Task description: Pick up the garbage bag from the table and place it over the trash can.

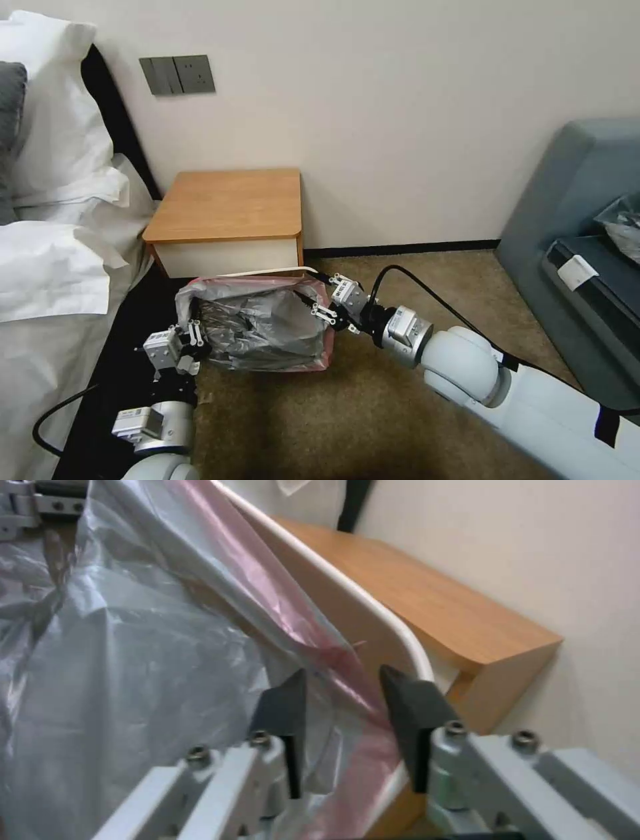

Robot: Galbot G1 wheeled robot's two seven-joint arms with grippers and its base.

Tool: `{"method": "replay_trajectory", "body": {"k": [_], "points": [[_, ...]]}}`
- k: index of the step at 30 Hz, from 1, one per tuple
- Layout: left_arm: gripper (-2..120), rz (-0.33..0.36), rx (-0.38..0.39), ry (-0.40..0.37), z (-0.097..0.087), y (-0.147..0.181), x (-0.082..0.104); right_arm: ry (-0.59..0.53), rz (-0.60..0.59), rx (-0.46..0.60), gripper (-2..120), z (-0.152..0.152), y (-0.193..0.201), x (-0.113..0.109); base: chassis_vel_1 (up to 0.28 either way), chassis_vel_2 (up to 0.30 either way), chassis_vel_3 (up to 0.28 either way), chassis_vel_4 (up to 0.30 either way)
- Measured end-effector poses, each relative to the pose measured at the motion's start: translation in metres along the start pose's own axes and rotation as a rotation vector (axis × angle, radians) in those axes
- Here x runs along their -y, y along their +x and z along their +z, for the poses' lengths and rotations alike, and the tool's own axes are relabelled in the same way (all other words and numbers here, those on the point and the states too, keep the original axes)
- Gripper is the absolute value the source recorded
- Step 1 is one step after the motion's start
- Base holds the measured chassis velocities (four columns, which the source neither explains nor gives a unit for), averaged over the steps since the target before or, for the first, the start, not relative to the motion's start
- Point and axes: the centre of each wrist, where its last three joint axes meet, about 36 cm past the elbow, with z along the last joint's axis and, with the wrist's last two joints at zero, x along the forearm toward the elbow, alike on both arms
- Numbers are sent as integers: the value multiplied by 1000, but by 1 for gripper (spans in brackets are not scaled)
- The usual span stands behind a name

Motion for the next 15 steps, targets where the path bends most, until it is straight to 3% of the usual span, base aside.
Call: {"method": "replay_trajectory", "body": {"k": [8, 15], "points": [[7, 0, 3, 0, -1, -1, 0, -11, -4, -6, 0, 1, 1, 0, 0, 0, 0, 0], [7, 0, 5, 0, -1, -1, 0, -14, -1, -5, 0, 1, 1, -1, 0, 0, 0, 0]]}}
